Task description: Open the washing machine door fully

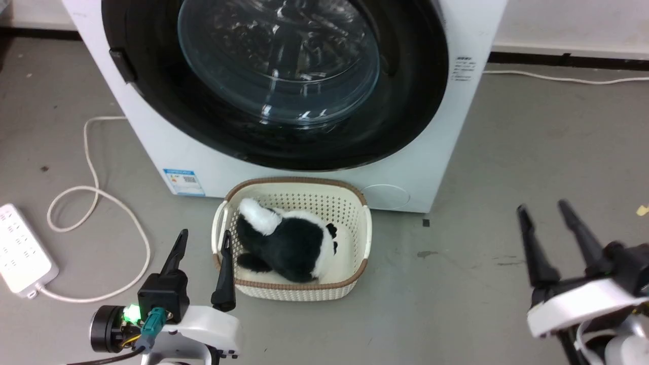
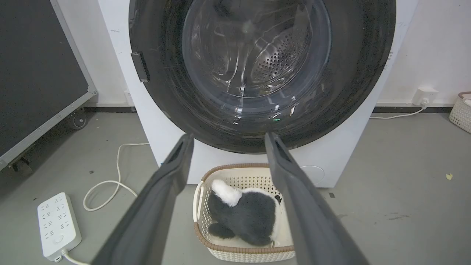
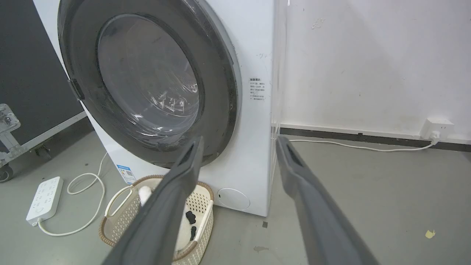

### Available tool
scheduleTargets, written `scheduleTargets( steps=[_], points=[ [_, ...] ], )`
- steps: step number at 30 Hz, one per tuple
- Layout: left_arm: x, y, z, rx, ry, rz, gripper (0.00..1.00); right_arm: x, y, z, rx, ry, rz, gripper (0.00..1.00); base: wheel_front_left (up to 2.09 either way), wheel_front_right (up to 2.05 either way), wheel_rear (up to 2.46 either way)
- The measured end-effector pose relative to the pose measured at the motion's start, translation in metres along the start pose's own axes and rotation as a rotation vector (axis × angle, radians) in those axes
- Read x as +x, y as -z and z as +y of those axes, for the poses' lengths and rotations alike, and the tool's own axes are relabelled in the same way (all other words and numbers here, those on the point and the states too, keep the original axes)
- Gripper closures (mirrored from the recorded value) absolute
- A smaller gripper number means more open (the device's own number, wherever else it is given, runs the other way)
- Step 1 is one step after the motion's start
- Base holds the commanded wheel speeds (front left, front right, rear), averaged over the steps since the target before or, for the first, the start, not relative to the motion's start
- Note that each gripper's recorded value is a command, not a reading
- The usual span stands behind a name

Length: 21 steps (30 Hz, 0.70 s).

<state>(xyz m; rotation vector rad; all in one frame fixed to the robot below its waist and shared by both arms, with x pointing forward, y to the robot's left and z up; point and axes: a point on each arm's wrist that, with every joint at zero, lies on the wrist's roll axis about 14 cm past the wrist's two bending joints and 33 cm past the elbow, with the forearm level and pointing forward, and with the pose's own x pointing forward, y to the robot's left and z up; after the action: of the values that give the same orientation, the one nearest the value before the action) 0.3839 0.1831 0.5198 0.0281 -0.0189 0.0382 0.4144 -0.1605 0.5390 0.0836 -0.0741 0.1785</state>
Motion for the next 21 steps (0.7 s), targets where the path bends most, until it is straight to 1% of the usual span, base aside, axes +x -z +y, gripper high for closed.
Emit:
scheduleTargets(
  steps=[1,2,3,11,16,17,18,20,21],
  points=[
    [0.000,0.001,0.001,-0.002,-0.005,0.001,0.00,0.003,-0.002,0.000,0.012,-0.001,-0.008,0.00,0.00,0.00,0.00],
    [0.000,0.002,0.001,-0.002,-0.007,0.002,0.00,0.007,-0.004,0.000,0.026,-0.003,-0.015,0.76,0.00,0.00,0.00],
    [0.000,0.005,0.002,0.002,-0.011,0.008,0.00,0.017,-0.010,-0.001,0.064,-0.007,-0.036,1.00,0.00,0.00,0.00],
    [0.004,0.006,0.006,0.006,-0.032,0.001,0.00,0.047,-0.020,-0.007,0.185,-0.001,-0.069,1.00,0.00,0.00,0.00],
    [0.005,0.008,0.009,0.007,-0.044,0.001,0.00,0.067,-0.021,-0.006,0.262,-0.009,-0.056,1.00,0.00,0.00,0.00],
    [0.007,0.006,0.009,0.004,-0.046,-0.006,0.00,0.075,-0.021,-0.006,0.296,-0.013,-0.048,1.00,0.00,0.00,0.00],
    [0.007,0.006,0.009,0.004,-0.046,-0.006,0.00,0.075,-0.021,-0.006,0.296,-0.013,-0.048,1.00,0.00,0.00,0.00],
    [0.007,0.012,0.011,0.007,-0.057,0.005,0.00,0.096,-0.020,-0.005,0.362,-0.020,-0.030,1.00,0.00,0.00,0.00],
    [0.007,0.012,0.011,0.007,-0.057,0.005,0.00,0.096,-0.020,-0.005,0.362,-0.020,-0.030,1.00,0.00,0.00,0.00]
  ],
)
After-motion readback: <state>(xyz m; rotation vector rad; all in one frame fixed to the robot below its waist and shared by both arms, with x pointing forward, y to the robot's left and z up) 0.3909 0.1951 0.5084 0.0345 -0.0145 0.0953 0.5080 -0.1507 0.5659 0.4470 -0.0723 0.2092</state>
